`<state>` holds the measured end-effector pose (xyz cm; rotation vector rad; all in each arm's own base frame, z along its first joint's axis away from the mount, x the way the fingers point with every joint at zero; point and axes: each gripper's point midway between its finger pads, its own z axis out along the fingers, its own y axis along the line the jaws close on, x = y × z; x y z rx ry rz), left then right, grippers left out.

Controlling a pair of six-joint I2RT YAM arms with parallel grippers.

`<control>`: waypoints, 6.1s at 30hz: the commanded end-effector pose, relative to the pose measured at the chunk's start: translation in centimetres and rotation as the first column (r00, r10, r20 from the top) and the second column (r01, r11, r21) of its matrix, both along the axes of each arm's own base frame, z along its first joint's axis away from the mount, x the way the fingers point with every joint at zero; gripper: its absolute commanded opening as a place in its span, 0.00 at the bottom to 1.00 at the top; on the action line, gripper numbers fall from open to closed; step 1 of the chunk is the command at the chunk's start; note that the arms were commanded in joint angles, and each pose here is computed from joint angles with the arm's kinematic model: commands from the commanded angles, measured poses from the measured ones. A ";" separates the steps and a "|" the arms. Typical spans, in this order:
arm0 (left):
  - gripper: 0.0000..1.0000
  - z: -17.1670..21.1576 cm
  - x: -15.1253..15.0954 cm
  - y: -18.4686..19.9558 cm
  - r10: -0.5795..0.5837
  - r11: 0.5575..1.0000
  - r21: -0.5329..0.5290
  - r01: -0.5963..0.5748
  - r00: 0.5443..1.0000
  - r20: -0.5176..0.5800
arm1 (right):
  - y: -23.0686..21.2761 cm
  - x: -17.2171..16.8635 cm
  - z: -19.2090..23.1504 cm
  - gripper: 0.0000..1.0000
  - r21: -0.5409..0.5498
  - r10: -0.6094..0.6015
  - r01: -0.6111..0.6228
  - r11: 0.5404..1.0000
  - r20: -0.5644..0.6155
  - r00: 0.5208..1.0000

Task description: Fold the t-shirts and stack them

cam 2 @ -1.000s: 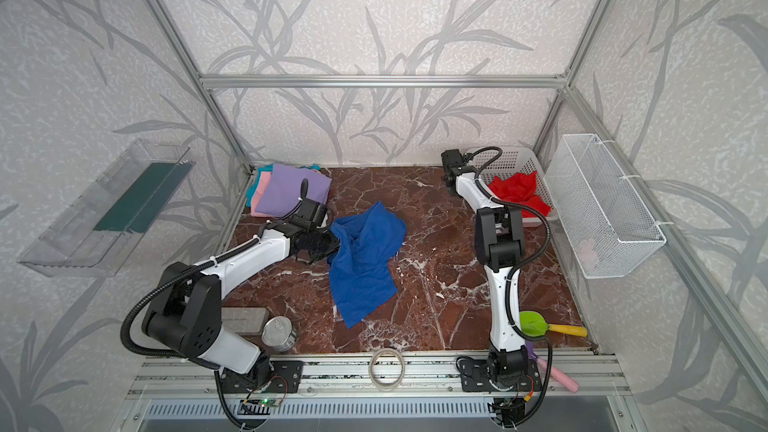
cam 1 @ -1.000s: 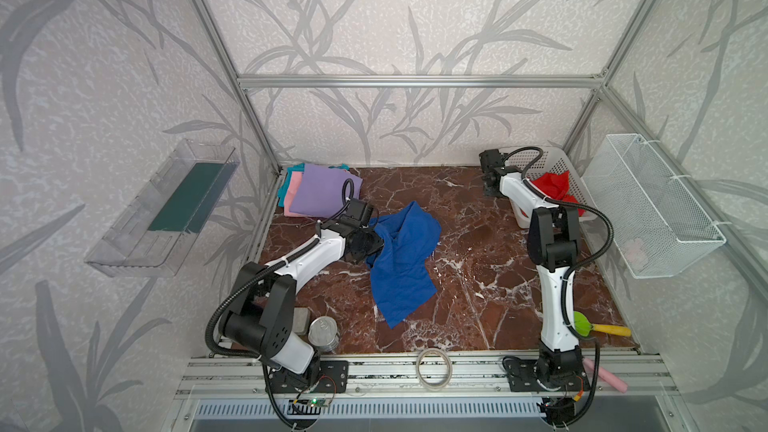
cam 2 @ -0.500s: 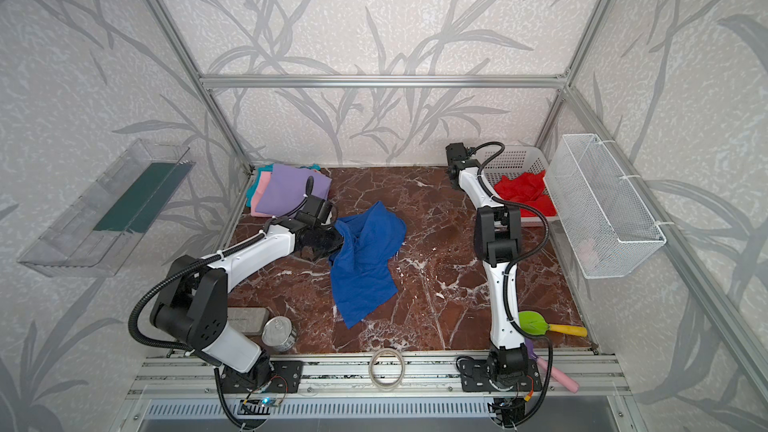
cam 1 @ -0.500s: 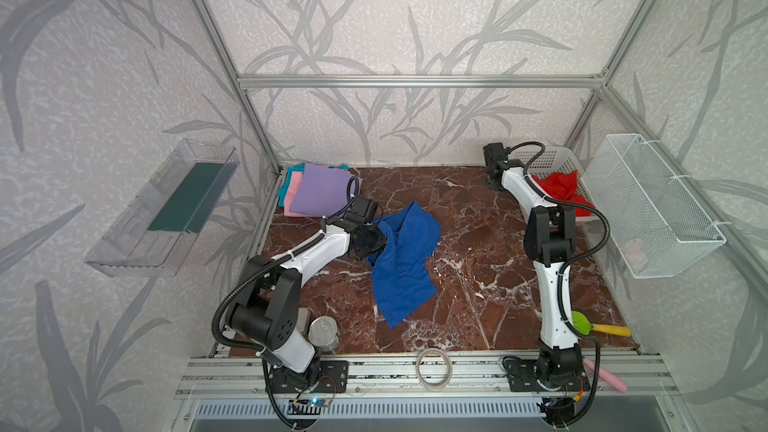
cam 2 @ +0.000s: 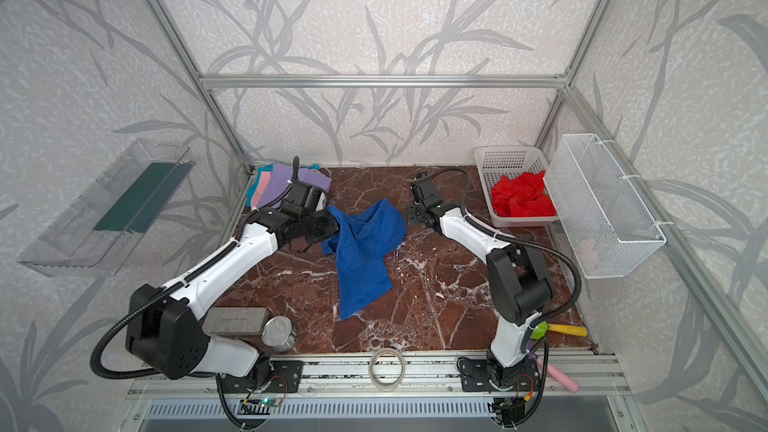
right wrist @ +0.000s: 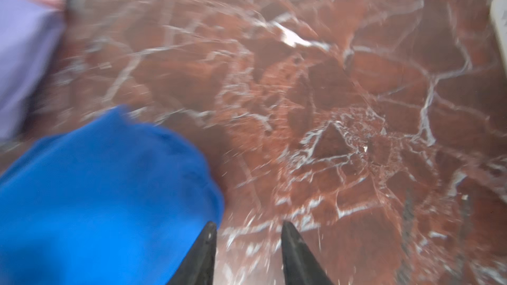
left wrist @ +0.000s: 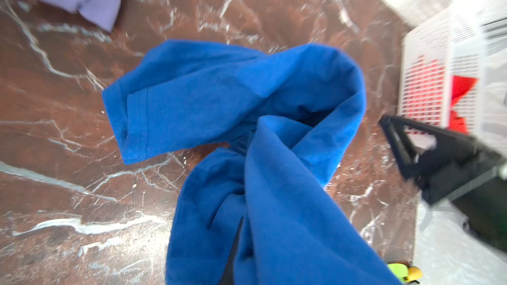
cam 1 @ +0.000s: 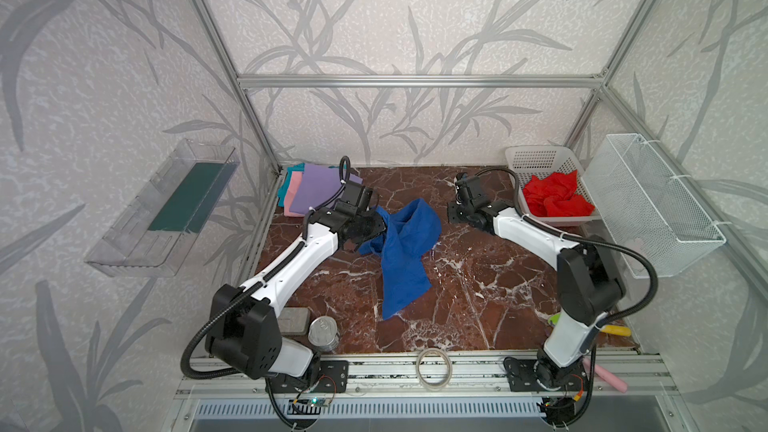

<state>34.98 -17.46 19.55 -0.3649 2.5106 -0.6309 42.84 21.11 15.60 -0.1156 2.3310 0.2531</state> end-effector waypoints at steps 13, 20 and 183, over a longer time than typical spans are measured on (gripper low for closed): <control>0.00 0.9 -1.1 2.0 0.055 0.995 0.076 -0.056 0.998 0.016 | 17.8 -19.6 5.8 0.99 0.343 0.444 -0.492 0.800 0.213 0.870; 0.00 0.1 -1.3 1.0 0.034 0.999 0.038 -0.033 0.999 -0.021 | 21.6 -16.3 6.1 0.83 0.347 0.398 -0.481 0.805 0.284 0.872; 0.00 36.9 -5.9 5.4 -0.205 0.932 0.347 -0.102 0.641 0.739 | 9.3 -12.4 18.6 0.29 0.044 0.483 -0.555 0.831 0.437 0.759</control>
